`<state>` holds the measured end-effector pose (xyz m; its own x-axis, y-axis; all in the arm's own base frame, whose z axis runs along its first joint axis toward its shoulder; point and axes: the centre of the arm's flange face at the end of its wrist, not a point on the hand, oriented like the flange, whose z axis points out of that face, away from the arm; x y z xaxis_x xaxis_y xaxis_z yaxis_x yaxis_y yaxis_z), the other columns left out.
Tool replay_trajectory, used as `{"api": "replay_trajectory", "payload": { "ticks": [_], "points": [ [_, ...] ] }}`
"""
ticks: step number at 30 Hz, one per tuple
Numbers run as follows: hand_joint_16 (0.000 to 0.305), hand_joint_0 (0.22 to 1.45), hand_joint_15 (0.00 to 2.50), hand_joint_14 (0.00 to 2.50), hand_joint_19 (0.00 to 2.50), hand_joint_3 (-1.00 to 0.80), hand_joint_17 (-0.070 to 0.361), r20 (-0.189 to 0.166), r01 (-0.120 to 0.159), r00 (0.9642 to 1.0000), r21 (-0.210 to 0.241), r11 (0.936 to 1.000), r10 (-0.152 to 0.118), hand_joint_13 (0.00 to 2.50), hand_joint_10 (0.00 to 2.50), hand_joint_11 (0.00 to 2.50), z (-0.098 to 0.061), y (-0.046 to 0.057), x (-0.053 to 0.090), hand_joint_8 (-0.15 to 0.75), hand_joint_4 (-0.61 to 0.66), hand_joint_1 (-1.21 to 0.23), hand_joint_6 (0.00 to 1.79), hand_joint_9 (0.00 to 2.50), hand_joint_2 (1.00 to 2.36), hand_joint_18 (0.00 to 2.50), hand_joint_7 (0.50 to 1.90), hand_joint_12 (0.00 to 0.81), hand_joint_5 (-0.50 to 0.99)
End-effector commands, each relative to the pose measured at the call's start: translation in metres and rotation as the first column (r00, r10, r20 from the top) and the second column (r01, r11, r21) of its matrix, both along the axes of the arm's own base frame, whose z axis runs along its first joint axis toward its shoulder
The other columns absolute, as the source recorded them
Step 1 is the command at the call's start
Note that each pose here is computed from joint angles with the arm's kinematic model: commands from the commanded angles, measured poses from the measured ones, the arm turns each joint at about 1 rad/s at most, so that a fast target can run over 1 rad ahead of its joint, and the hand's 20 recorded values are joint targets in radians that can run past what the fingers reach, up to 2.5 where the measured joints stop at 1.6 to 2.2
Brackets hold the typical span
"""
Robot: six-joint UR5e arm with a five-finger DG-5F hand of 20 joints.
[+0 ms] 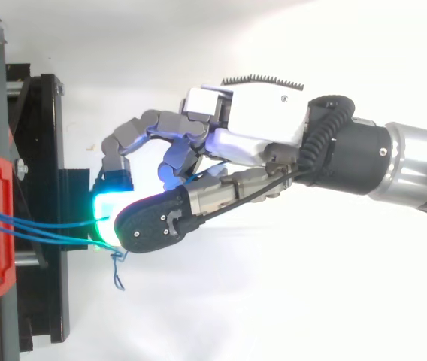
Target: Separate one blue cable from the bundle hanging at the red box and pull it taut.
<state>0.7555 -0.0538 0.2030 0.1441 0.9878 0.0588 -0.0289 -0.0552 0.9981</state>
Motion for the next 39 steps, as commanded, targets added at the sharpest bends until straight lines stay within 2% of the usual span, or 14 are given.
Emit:
{"api": "replay_trajectory", "payload": {
  "ticks": [1, 2, 4, 6, 9, 13, 18, 22, 24, 29, 31, 32, 38, 39],
  "points": [
    [0.030, 0.66, 1.62, 2.33, 1.63, -0.11, 0.068, -0.074, -0.005, 0.9973, -0.007, 1.0000, 0.005, 0.87, 1.07, 1.54, -0.007, 0.002, -0.007, 0.272, 0.00, -0.71, 0.90, 1.13, 1.03, 1.35, 1.13, 0.342, -0.20],
    [0.030, 0.67, 1.64, 2.32, 1.64, -0.11, 0.067, -0.107, -0.007, 0.9942, -0.011, 0.9999, 0.006, 0.87, 1.07, 1.54, -0.009, 0.002, -0.011, 0.272, 0.00, -0.71, 0.90, 1.13, 1.03, 1.35, 1.12, 0.349, -0.20],
    [0.031, 0.67, 1.60, 2.33, 1.63, -0.12, 0.069, -0.136, -0.010, 0.9907, -0.014, 0.9999, 0.008, 0.86, 1.07, 1.53, -0.012, 0.002, -0.014, 0.276, 0.01, -0.71, 0.90, 1.12, 1.03, 1.35, 1.12, 0.344, -0.20],
    [0.030, 0.67, 1.60, 2.33, 1.63, -0.12, 0.068, -0.145, -0.012, 0.9894, -0.016, 0.9998, 0.010, 0.86, 1.08, 1.53, -0.013, 0.002, -0.015, 0.277, 0.00, -0.71, 0.90, 1.12, 1.03, 1.35, 1.11, 0.344, -0.20],
    [0.031, 0.67, 1.60, 2.33, 1.63, -0.12, 0.069, -0.133, -0.009, 0.9911, -0.028, 0.9996, 0.005, 0.86, 1.07, 1.53, -0.003, -0.002, -0.016, 0.278, 0.00, -0.71, 0.90, 1.12, 1.03, 1.34, 1.10, 0.344, -0.20],
    [0.030, 0.67, 1.59, 2.33, 1.62, -0.12, 0.068, -0.139, -0.010, 0.9903, -0.078, 0.9969, -0.001, 0.86, 1.07, 1.52, 0.010, -0.004, -0.019, 0.277, 0.00, -0.71, 0.90, 1.12, 1.03, 1.34, 1.10, 0.346, -0.20],
    [0.031, 0.66, 1.59, 2.32, 1.62, -0.11, 0.069, -0.185, -0.003, 0.9826, -0.103, 0.9947, -0.016, 0.86, 1.07, 1.51, 0.024, -0.014, -0.029, 0.278, 0.00, -0.71, 0.91, 1.12, 1.03, 1.34, 1.10, 0.343, -0.20],
    [0.030, 0.66, 1.61, 2.31, 1.62, -0.11, 0.068, -0.196, -0.004, 0.9803, -0.121, 0.9927, -0.020, 0.87, 1.08, 1.51, 0.038, -0.017, -0.038, 0.276, 0.00, -0.71, 0.91, 1.12, 1.03, 1.34, 1.09, 0.343, -0.20],
    [0.030, 0.66, 1.60, 2.31, 1.62, -0.11, 0.068, -0.208, -0.006, 0.9780, -0.139, 0.9903, -0.023, 0.87, 1.07, 1.53, 0.046, -0.017, -0.055, 0.276, 0.00, -0.71, 0.91, 1.12, 1.03, 1.34, 1.10, 0.346, -0.20],
    [0.031, 0.66, 1.61, 2.31, 1.61, -0.11, 0.070, -0.194, 0.041, 0.9784, -0.147, 0.9882, -0.070, 0.87, 1.07, 1.52, 0.054, -0.021, -0.075, 0.275, -0.01, -0.71, 0.91, 1.12, 1.03, 1.34, 1.10, 0.343, -0.20],
    [0.031, 0.66, 1.61, 2.30, 1.60, -0.10, 0.070, -0.152, 0.093, 0.9816, -0.141, 0.9856, -0.115, 0.87, 1.07, 1.54, 0.062, -0.024, -0.079, 0.277, 0.00, -0.71, 0.91, 1.12, 1.03, 1.33, 1.10, 0.343, -0.20],
    [0.031, 0.66, 1.61, 2.29, 1.59, -0.11, 0.070, -0.145, 0.102, 0.9819, -0.140, 0.9849, -0.122, 0.87, 1.07, 1.54, 0.062, -0.025, -0.078, 0.277, 0.00, -0.71, 0.91, 1.12, 1.03, 1.32, 1.10, 0.346, -0.20],
    [0.032, 0.66, 1.62, 2.26, 1.57, -0.10, 0.072, -0.139, 0.086, 0.9842, -0.168, 0.9821, -0.110, 0.87, 1.06, 1.53, 0.062, -0.021, -0.076, 0.276, -0.01, -0.71, 0.91, 1.11, 1.03, 1.31, 1.10, 0.343, -0.20],
    [0.032, 0.66, 1.60, 2.26, 1.58, -0.10, 0.072, -0.144, 0.073, 0.9841, -0.202, 0.9767, -0.104, 0.86, 1.06, 1.54, 0.062, -0.017, -0.076, 0.274, -0.01, -0.71, 0.91, 1.11, 1.03, 1.31, 1.10, 0.341, -0.20]
  ]
}}
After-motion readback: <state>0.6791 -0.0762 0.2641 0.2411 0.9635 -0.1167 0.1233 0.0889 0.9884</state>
